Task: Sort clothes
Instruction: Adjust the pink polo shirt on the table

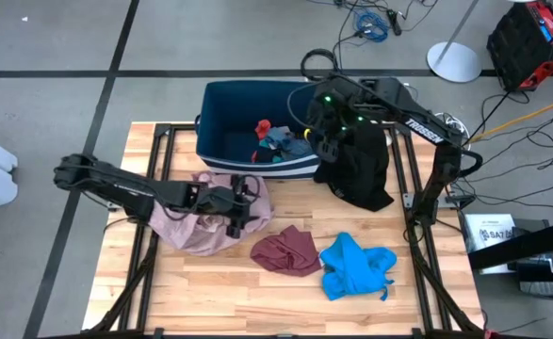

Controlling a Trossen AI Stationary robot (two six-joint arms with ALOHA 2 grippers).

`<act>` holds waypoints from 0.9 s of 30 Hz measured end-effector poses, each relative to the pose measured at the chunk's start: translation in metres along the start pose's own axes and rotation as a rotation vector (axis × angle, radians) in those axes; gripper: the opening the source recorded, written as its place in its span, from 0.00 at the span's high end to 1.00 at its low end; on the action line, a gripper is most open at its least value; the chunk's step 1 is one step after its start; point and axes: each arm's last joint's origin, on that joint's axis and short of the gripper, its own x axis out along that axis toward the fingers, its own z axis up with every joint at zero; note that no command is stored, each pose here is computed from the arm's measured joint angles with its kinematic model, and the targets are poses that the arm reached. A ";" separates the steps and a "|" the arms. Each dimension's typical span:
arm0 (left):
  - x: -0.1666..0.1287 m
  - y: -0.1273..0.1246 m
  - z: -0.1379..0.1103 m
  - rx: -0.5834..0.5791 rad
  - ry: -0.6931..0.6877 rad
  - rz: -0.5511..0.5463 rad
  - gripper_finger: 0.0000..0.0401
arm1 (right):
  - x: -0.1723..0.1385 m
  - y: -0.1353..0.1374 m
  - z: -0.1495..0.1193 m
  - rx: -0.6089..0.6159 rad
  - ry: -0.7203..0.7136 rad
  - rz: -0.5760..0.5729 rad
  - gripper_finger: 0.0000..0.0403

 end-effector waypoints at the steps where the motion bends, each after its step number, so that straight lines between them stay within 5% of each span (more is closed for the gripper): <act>1: 0.003 0.000 0.000 0.000 0.002 0.012 0.24 | -0.001 0.000 -0.001 0.007 0.003 0.000 0.48; 16: 0.045 -0.025 -0.032 0.000 0.228 -0.173 0.28 | -0.029 0.012 -0.010 0.011 -0.048 -0.004 0.48; 20: 0.044 -0.032 -0.032 0.034 0.264 -0.160 0.48 | -0.029 0.017 -0.012 -0.007 -0.026 0.006 0.48; 25: 0.038 -0.032 -0.027 0.082 0.361 -0.089 0.91 | -0.037 0.020 -0.017 -0.012 -0.031 0.010 0.48; 27: 0.036 -0.031 -0.020 0.052 0.371 -0.084 0.96 | -0.042 0.020 -0.019 -0.012 -0.044 0.010 0.48</act>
